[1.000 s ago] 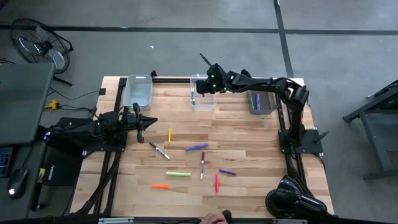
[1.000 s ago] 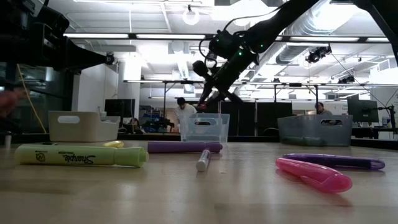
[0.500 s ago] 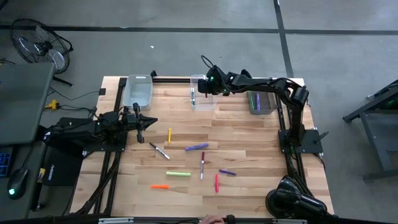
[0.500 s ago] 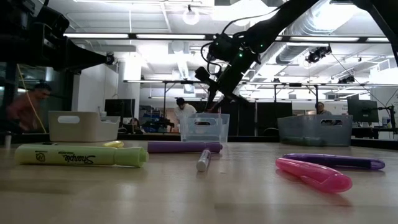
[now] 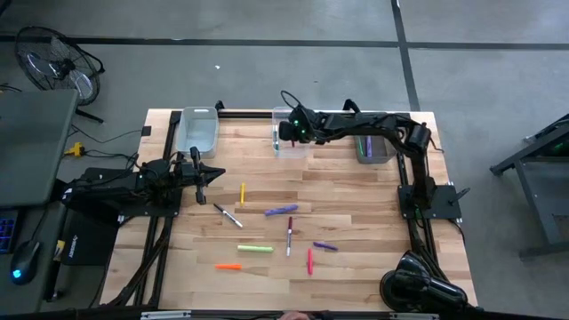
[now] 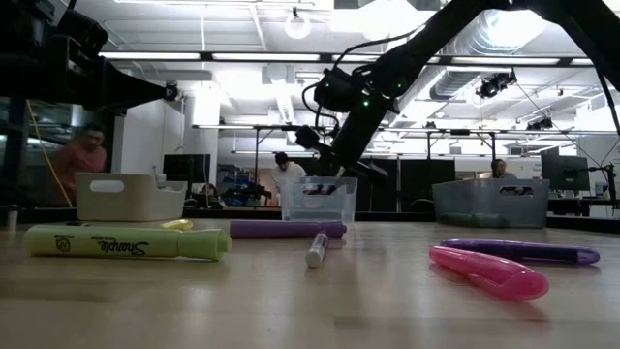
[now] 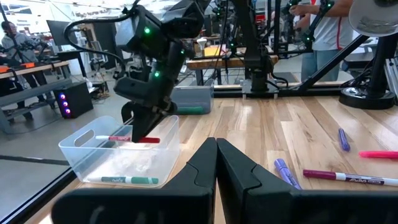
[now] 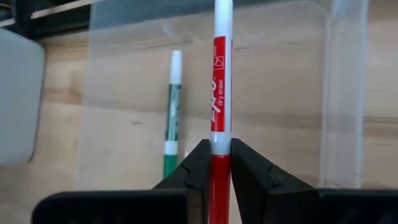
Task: Pick & Place Markers
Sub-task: Put the red marker pen into the transparent bin, then put the maroon marker pen into the transparent bin
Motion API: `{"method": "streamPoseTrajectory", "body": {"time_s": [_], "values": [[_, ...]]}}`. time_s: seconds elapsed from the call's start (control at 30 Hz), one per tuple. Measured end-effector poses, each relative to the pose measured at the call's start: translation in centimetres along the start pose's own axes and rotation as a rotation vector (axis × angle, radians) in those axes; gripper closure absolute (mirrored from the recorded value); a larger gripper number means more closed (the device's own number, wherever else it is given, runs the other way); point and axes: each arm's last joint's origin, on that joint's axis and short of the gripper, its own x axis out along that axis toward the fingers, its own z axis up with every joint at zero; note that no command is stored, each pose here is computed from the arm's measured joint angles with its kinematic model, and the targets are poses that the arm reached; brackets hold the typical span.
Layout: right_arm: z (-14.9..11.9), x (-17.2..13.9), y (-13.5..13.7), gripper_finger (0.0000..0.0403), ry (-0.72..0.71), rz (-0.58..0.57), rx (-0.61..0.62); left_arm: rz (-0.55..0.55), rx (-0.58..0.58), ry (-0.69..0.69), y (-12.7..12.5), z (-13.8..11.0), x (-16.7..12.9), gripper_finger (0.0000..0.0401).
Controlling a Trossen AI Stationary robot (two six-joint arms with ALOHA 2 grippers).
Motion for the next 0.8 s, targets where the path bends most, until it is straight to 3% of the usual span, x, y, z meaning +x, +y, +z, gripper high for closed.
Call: {"method": "streamPoseTrajectory", "body": {"time_s": [0.63, 0.8], "values": [[-0.11, -0.03, 0.23, 0.0323, 0.017, 0.027, -0.034, 0.001, 0.0, 0.001, 0.0, -0.01, 0.0, 0.04], [0.0, -0.04, 0.59, 0.0314, 0.025, 0.077, -0.101, 0.001, 0.0, 0.0, 0.0, 0.0, 0.0, 0.04]]}}
